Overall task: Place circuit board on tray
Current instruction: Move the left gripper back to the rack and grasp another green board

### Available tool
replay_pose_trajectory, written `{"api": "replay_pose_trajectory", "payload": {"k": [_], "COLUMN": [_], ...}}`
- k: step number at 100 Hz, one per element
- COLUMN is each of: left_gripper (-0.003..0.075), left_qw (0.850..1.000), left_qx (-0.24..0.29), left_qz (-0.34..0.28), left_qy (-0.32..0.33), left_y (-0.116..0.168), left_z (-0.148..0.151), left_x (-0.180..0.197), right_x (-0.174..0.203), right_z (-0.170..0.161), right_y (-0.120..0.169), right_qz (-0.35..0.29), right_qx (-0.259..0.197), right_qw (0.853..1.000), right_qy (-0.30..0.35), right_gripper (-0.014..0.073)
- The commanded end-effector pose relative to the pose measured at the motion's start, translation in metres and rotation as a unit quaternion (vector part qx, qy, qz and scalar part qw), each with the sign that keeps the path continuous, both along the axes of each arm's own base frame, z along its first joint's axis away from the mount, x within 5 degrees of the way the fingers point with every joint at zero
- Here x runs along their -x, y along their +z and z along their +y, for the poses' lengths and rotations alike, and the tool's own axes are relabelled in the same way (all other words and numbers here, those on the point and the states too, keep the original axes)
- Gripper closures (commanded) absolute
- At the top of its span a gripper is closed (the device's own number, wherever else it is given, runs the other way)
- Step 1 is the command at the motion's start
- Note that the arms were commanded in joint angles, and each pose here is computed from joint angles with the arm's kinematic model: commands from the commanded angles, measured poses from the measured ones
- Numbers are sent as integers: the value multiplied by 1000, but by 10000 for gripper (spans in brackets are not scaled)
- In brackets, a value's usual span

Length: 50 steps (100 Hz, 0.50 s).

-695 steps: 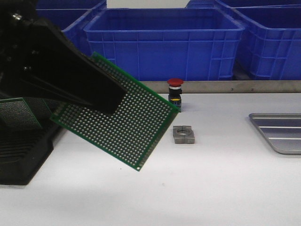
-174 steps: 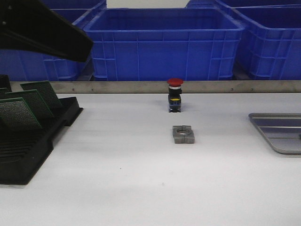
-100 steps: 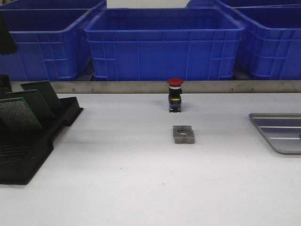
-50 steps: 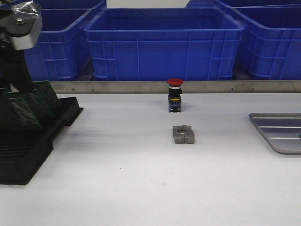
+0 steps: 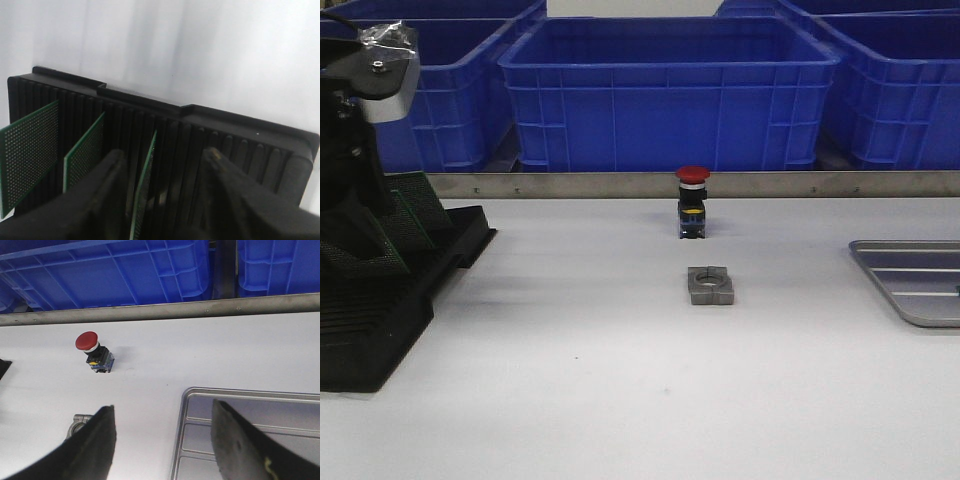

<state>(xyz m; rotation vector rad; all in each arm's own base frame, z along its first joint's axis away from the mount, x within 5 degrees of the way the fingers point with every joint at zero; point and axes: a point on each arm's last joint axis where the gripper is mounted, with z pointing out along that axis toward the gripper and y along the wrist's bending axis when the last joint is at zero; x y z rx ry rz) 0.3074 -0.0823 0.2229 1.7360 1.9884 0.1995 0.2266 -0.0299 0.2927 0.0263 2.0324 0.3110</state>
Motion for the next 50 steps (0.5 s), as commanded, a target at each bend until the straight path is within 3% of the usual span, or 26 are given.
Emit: {"api": "replay_pose_trajectory", "payload": {"k": [1,13,50], "left_gripper": [594,742,741], "left_qw": [999,999,998], "left_qx": [18,18,13], "left_qz": [-47,-47,-61], "left_qy": [12,12,7], "left_y": [20,20,30], "left_z": [0,0,1], "left_x": [-5,-5,-1], "right_x": [1,1,1], "right_z": [0,0,-2], "right_y": [16,16,17], "right_qz": [-32,-32,-33], "right_qx": [0,0,3], "right_qw": [999,999,999], "right_qy": [-3,-3,-9], "right_gripper": [154,154,154]}}
